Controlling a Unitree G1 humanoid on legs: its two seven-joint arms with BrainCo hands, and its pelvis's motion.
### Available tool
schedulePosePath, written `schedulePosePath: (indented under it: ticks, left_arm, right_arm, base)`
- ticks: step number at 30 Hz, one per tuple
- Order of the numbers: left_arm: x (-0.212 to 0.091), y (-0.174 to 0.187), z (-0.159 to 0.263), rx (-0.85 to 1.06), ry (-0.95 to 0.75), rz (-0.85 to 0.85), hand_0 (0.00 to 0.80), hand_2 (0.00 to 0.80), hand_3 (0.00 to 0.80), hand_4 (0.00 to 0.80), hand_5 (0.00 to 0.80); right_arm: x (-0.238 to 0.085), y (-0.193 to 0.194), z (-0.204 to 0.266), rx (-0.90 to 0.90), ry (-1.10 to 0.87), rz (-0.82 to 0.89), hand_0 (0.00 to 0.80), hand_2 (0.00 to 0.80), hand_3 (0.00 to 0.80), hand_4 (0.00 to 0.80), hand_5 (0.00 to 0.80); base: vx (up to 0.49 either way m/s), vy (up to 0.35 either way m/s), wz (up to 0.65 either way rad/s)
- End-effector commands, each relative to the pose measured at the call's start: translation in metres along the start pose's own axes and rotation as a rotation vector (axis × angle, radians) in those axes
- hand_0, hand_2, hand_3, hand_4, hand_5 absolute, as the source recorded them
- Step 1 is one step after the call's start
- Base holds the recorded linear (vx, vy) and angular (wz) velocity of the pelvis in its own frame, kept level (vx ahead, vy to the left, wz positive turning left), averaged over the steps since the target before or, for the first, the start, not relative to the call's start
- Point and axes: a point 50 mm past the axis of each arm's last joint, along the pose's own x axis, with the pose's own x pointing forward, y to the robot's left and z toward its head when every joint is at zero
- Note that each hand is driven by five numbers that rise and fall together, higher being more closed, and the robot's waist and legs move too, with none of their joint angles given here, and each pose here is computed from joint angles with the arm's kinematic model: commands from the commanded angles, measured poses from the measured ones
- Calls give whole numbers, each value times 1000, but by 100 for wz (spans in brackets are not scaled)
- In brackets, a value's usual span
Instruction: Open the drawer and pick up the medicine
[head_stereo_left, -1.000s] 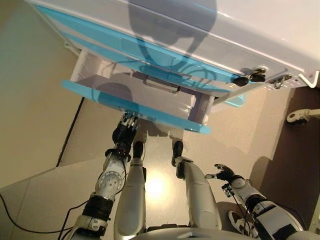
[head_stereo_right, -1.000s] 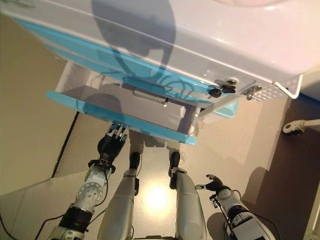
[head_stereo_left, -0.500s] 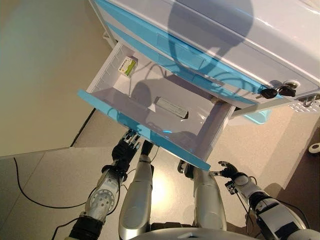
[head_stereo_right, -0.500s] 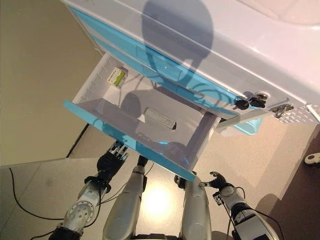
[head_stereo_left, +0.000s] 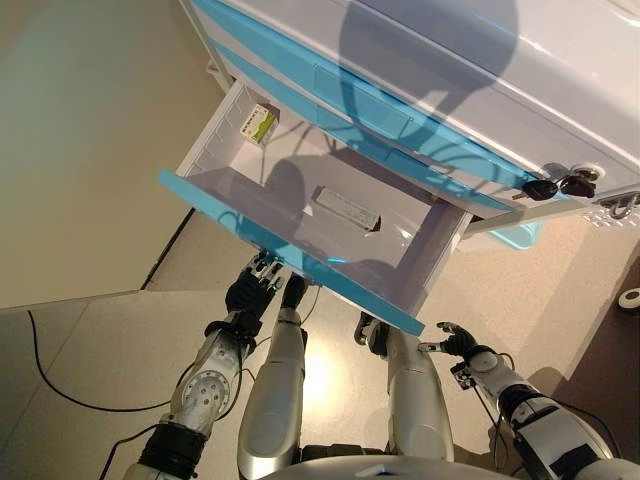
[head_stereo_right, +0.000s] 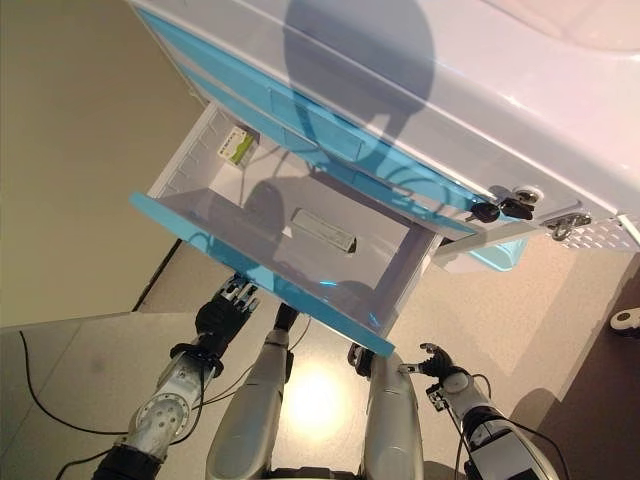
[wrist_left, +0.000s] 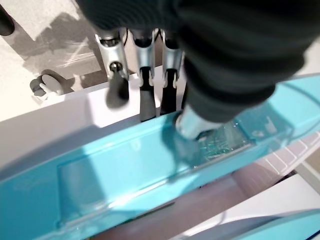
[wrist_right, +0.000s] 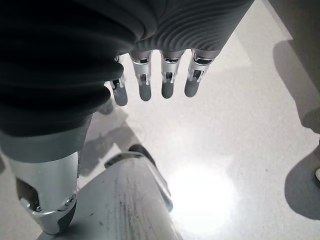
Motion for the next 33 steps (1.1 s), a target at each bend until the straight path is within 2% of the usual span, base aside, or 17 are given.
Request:
schedulePosePath:
  ticks: [1, 16, 19, 24, 28, 33]
  left_arm:
    - [-43, -164, 92, -87, -549, -916, 0, 0, 0, 0, 0]
    - [-36, -141, 80, -104, -482, -801, 0, 0, 0, 0, 0]
    - [-41, -151, 84, -100, -507, -851, 0, 0, 0, 0, 0]
    - [-41, -147, 83, -105, -504, -825, 0, 0, 0, 0, 0]
    - [-38, -136, 78, -126, -488, -757, 0, 0, 0, 0, 0]
    - [-29, -86, 61, -213, -431, -464, 0, 0, 0, 0, 0]
  right_arm:
    - [-11, 23, -48, -60, 141, 72, 0, 0, 0, 0, 0]
    - [-11, 23, -48, -44, 146, 73, 0, 0, 0, 0, 0]
    - [-10, 23, -46, -48, 139, 64, 0, 0, 0, 0, 0]
    - [-10, 20, -46, -48, 139, 52, 0, 0, 0, 0, 0]
    - [-11, 19, -47, -51, 144, 49, 0, 0, 0, 0, 0]
    - [-11, 15, -50, -28, 163, 20, 0, 0, 0, 0, 0]
  base:
    - [16, 27, -8]
    - [9, 7, -2]
    - [32, -3, -1]
    - [14, -2, 0]
    - [0, 0, 0]
    - [0, 0, 0]
